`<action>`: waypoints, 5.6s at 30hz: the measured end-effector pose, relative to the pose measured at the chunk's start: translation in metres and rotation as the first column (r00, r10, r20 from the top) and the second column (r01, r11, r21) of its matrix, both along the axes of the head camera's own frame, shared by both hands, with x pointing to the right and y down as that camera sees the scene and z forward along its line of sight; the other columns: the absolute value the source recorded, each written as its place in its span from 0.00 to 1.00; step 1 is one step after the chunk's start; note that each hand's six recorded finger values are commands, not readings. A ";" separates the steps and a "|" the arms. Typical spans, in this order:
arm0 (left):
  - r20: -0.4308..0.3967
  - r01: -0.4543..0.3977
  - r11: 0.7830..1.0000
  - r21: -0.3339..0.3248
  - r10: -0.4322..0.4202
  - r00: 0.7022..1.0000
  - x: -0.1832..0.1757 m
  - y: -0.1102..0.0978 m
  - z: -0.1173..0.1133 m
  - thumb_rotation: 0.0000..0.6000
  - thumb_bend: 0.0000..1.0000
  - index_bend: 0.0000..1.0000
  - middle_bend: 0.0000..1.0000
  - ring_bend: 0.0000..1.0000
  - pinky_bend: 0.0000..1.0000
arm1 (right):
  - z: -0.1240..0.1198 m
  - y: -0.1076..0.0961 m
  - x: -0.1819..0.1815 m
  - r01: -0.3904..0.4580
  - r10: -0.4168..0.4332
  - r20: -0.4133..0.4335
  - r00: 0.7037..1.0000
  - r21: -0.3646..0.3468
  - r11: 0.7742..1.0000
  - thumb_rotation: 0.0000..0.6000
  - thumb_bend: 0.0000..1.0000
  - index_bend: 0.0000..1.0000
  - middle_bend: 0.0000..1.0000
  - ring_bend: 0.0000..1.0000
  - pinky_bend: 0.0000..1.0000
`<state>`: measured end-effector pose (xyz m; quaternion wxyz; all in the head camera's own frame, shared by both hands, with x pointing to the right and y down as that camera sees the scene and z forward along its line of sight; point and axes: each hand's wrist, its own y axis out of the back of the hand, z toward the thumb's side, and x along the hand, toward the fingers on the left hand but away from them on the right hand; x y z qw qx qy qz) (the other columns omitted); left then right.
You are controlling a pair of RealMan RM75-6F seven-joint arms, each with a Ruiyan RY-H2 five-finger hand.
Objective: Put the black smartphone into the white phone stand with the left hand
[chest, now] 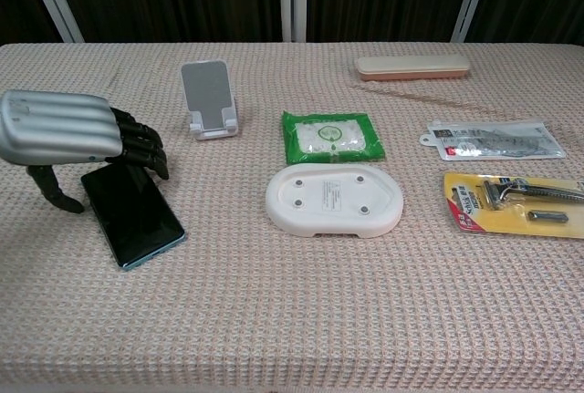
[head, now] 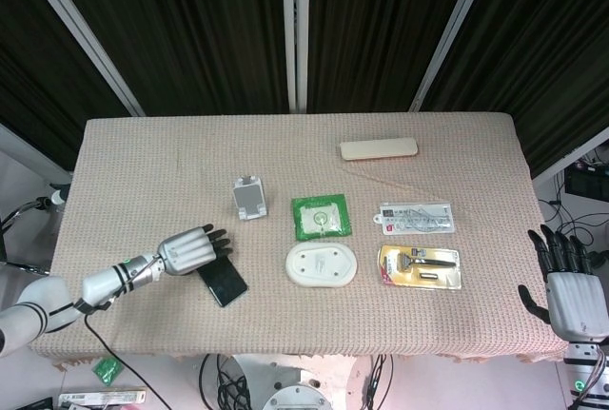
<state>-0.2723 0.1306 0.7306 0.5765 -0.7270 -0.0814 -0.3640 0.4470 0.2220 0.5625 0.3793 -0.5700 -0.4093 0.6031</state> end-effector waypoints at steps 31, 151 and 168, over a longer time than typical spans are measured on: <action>-0.115 0.026 0.997 0.076 -0.017 0.993 -0.001 -0.001 -0.012 1.00 0.31 0.58 0.51 0.41 0.50 | 0.007 0.002 -0.002 -0.003 0.003 -0.002 1.000 -0.029 1.000 1.00 0.21 0.00 0.00 0.00 0.00; 0.499 -0.606 0.388 0.694 0.347 0.794 0.109 -0.079 -0.027 1.00 0.30 0.15 0.23 0.24 0.35 | 0.001 0.006 0.037 -0.093 0.093 0.020 0.995 0.004 0.996 1.00 0.22 0.00 0.00 0.00 0.00; 0.471 -0.558 0.459 0.691 0.300 0.830 0.103 -0.078 -0.035 1.00 0.15 0.01 0.03 0.09 0.25 | 0.000 0.007 0.039 -0.103 0.103 0.020 0.994 0.005 0.995 1.00 0.22 0.00 0.00 0.00 0.00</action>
